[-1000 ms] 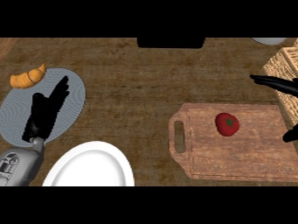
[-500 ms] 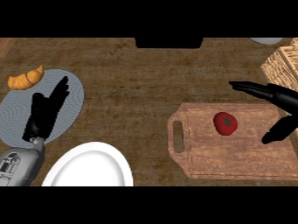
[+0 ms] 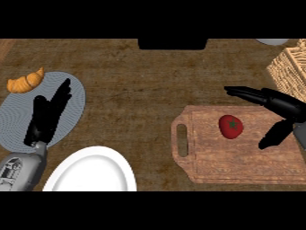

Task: Pick the tomato from the cutting board and place it in the basket

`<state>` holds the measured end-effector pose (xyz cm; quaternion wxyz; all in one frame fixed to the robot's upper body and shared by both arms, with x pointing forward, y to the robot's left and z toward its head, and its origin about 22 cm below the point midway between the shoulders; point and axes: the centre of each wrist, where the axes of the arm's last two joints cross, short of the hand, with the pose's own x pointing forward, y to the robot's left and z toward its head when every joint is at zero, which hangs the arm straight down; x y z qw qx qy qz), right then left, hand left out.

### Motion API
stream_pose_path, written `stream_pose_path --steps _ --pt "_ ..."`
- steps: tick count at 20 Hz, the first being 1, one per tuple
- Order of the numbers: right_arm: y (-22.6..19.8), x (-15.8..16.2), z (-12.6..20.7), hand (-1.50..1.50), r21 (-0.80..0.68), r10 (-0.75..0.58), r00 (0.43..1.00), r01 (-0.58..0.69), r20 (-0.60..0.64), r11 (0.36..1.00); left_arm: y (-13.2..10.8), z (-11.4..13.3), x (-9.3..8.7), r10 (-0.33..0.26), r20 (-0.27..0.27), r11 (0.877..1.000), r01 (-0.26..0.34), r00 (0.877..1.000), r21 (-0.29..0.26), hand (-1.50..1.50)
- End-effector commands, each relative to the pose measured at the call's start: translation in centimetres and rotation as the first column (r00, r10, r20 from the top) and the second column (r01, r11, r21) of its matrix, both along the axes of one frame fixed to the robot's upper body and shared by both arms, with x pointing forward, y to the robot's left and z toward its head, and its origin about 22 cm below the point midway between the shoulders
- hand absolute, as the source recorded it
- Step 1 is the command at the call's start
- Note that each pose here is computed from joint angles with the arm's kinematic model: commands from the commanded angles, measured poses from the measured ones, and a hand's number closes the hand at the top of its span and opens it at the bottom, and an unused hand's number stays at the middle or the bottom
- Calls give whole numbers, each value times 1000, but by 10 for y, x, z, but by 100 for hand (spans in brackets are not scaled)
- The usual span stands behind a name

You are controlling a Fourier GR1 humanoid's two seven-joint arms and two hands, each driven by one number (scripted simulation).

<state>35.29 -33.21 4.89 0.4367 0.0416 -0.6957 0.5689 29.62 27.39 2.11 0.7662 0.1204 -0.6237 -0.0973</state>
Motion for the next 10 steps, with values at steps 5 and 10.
stream_pose_path --steps 5,10 --pt "7 5 -5 -150 -20 73 994 -75 -85 997 5 -2 2 1 -3 1000 -1 1000 17 0" --pt "-1 10 -6 -150 6 75 992 -75 -98 997 1 9 3 2 9 1000 -2 1000 18 0"
